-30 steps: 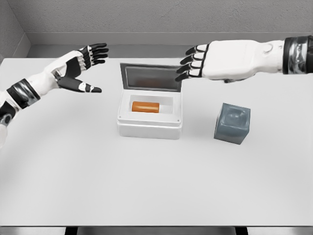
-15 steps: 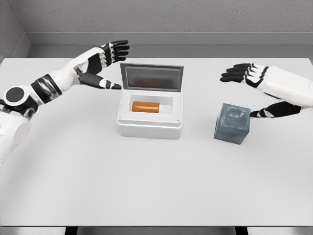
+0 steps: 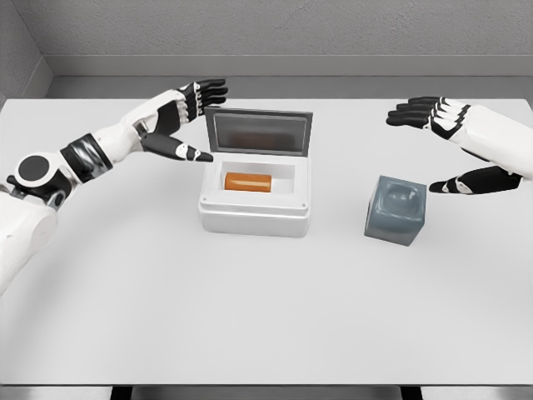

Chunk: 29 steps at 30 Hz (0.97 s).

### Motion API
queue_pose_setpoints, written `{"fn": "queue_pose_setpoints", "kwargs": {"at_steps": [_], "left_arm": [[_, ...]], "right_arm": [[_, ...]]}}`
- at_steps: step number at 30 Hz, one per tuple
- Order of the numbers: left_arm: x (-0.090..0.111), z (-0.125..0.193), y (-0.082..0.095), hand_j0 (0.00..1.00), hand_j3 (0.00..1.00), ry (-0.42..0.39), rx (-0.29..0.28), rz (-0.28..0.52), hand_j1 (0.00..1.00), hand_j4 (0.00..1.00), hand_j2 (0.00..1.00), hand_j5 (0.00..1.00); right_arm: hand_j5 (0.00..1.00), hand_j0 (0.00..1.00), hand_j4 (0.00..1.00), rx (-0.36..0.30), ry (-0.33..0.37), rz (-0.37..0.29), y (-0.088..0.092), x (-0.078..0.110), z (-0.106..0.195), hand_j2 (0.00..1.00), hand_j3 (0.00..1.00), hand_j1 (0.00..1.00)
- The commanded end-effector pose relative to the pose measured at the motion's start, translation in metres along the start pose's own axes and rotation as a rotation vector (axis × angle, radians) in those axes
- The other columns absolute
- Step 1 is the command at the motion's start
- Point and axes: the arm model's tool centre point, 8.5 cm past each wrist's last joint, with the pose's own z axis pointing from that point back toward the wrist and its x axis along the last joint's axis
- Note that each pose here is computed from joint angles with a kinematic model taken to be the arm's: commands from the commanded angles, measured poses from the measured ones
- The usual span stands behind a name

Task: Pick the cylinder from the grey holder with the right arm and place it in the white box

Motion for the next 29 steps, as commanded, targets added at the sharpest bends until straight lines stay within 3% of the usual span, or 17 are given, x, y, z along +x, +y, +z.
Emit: {"fn": "queue_pose_setpoints", "kwargs": {"at_steps": [1, 8, 15, 18, 25, 29], "left_arm": [[0.006, 0.0, -0.002, 1.0, 1.0, -0.019, -0.008, -0.006, 1.0, 1.0, 1.0, 1.0], [0.013, 0.001, -0.015, 1.0, 1.0, -0.044, -0.044, -0.014, 1.0, 1.0, 1.0, 1.0], [0.02, 0.025, -0.008, 1.0, 1.0, -0.023, -0.037, -0.053, 1.0, 1.0, 1.0, 1.0], [0.023, 0.037, 0.004, 1.0, 1.0, -0.014, -0.009, -0.07, 1.0, 1.0, 1.0, 1.0], [0.036, 0.137, 0.059, 1.0, 1.0, 0.144, 0.137, -0.174, 1.0, 1.0, 1.0, 1.0], [0.039, 0.145, 0.065, 1.0, 1.0, 0.153, 0.158, -0.181, 1.0, 1.0, 1.0, 1.0]], "right_arm": [[1.0, 1.0, 1.0, -0.006, 0.0, -0.008, 0.0, 0.0, 0.0, 1.0, 1.0, 1.0], [1.0, 1.0, 1.0, -0.005, -0.001, -0.008, 0.0, 0.0, 0.0, 1.0, 1.0, 1.0], [1.0, 1.0, 1.0, -0.003, 0.0, -0.012, 0.002, 0.0, 0.001, 1.0, 1.0, 1.0], [1.0, 1.0, 1.0, -0.004, 0.0, -0.013, 0.002, 0.0, 0.0, 1.0, 1.0, 1.0], [1.0, 1.0, 1.0, -0.004, 0.0, -0.013, 0.002, 0.0, 0.0, 1.0, 1.0, 1.0], [1.0, 1.0, 1.0, -0.003, 0.0, -0.014, 0.002, 0.0, 0.001, 1.0, 1.0, 1.0]]}}
